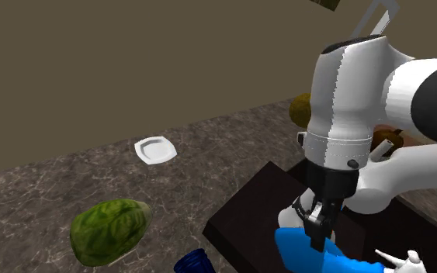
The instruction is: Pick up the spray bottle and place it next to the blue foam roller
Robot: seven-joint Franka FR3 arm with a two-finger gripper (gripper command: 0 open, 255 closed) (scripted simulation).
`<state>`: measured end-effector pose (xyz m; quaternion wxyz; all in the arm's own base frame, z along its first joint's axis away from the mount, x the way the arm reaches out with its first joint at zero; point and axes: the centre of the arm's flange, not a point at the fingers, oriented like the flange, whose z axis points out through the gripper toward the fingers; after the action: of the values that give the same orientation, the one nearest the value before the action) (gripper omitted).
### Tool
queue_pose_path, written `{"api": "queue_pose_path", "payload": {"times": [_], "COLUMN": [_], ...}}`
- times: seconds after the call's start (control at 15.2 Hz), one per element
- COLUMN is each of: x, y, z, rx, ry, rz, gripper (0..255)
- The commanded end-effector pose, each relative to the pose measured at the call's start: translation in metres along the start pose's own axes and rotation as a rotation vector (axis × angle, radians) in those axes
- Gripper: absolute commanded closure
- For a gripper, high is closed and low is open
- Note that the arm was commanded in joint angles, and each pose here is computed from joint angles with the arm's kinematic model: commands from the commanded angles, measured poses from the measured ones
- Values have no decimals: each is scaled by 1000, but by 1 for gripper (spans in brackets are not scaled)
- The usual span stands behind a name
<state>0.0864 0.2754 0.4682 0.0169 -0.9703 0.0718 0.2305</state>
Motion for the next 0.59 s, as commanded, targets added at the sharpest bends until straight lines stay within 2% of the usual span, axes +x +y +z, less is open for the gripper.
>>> {"api": "queue_pose_path", "payload": {"times": [0.0, 0.53], "x": [-27, -121], "y": [-1, -9], "z": [13, 60], "rx": [1, 1], "ry": [-1, -1], "rz": [1, 1], "gripper": [255, 255]}}
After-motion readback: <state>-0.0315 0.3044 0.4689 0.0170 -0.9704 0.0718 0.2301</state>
